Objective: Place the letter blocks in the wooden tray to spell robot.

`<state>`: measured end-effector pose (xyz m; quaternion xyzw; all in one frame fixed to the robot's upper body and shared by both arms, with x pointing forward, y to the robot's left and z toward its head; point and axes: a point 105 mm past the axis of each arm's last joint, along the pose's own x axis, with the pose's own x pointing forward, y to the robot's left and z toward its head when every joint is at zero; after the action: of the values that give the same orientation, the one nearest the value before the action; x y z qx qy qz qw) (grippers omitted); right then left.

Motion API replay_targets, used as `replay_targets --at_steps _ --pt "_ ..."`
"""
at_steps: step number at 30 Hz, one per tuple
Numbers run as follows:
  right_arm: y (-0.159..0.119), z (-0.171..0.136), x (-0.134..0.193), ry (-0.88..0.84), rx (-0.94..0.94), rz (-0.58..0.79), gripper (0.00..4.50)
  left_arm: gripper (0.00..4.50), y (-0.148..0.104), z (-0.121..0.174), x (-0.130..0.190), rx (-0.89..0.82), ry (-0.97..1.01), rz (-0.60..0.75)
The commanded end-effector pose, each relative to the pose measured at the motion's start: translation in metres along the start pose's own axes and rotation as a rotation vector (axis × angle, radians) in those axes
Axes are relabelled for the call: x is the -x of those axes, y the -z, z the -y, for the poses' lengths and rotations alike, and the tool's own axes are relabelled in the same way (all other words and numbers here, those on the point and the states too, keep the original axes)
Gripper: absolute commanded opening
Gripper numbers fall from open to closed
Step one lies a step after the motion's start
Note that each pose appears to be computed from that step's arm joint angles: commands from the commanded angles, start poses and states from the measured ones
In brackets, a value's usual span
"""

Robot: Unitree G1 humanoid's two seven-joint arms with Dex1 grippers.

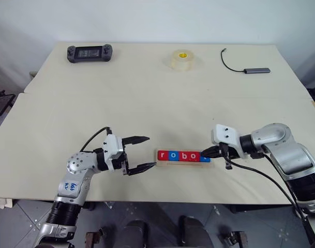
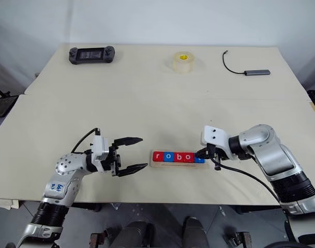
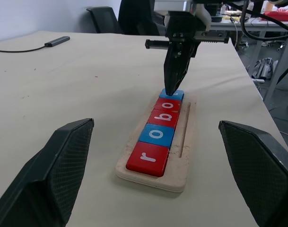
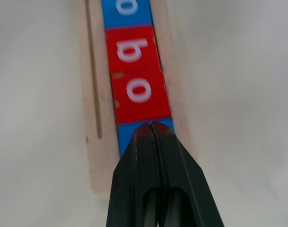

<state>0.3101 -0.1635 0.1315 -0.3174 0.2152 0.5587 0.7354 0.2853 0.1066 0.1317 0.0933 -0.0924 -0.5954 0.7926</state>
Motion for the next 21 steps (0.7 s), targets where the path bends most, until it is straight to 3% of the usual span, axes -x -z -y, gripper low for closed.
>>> replay_targets --at_steps 1,5,9,12,21 --pt "-0.009 -0.006 0.005 -0.023 0.022 0.042 0.01 4.50 -0.007 0.000 -0.001 -0.024 0.003 0.017" --pt "-0.029 -0.008 0.012 -0.016 0.032 0.148 0.01 4.50 -0.007 0.001 0.000 -0.023 0.005 0.015" --pt "-0.025 -0.010 0.022 0.023 0.034 0.175 0.01 4.50 -0.008 0.001 0.001 -0.023 0.006 0.013" --pt "-0.015 -0.014 0.037 0.082 0.014 0.211 0.53 4.50 -0.007 -0.002 0.008 -0.025 0.002 -0.005" --pt "0.020 -0.043 0.068 0.174 0.063 0.309 3.59 4.50 -0.001 -0.011 0.047 -0.029 -0.063 -0.136"
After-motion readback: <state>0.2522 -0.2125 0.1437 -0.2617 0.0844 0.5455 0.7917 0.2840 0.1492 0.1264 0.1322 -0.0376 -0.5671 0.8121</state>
